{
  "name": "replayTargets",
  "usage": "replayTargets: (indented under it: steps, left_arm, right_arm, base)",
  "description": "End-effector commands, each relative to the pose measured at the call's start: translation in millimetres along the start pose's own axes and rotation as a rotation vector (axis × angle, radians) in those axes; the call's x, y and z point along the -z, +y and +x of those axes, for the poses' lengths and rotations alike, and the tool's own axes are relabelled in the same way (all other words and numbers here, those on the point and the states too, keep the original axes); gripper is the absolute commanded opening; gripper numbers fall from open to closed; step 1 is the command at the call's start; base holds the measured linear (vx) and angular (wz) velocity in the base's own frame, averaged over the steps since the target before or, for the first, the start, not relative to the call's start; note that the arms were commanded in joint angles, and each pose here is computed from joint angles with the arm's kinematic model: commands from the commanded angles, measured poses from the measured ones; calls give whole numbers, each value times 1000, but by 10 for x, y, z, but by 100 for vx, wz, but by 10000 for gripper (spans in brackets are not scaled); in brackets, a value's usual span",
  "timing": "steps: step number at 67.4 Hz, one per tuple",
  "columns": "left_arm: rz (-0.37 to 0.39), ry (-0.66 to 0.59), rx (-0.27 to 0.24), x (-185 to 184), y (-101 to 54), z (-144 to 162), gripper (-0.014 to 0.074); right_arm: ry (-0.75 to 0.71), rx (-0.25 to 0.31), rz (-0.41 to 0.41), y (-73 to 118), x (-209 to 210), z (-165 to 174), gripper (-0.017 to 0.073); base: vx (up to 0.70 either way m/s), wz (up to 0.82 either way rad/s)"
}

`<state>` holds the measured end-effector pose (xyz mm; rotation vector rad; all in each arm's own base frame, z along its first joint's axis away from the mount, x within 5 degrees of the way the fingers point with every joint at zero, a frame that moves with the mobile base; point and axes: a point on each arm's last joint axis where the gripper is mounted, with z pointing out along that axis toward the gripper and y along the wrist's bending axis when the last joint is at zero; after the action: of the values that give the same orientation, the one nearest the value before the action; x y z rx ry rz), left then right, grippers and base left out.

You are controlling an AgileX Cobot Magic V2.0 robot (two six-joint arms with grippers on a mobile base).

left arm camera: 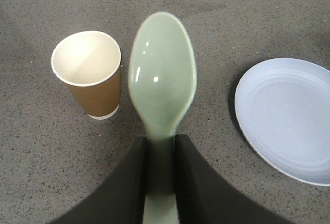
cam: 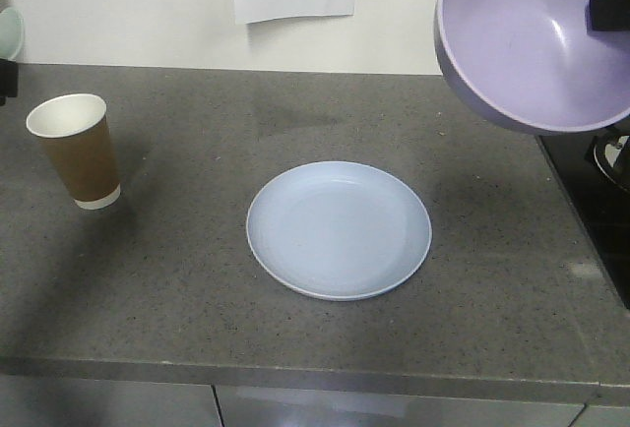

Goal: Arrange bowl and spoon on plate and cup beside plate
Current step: 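Approach the counter edge in front of the plate and stop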

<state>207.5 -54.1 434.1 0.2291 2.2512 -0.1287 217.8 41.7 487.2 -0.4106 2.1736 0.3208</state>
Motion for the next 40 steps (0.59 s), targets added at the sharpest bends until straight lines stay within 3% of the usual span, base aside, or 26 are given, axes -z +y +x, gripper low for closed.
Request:
replayTargets:
  steps: [1, 40]
  left_arm:
    - [13, -101, 10, 137, -12, -97, -6]
    - [13, -101, 10, 137, -12, -97, -6]
  right_arm:
    - [-110, 4, 12, 34, 150, -97, -4]
    - [-110, 4, 12, 34, 150, -97, -4]
  base:
    - [4, 1]
    - [3, 0]
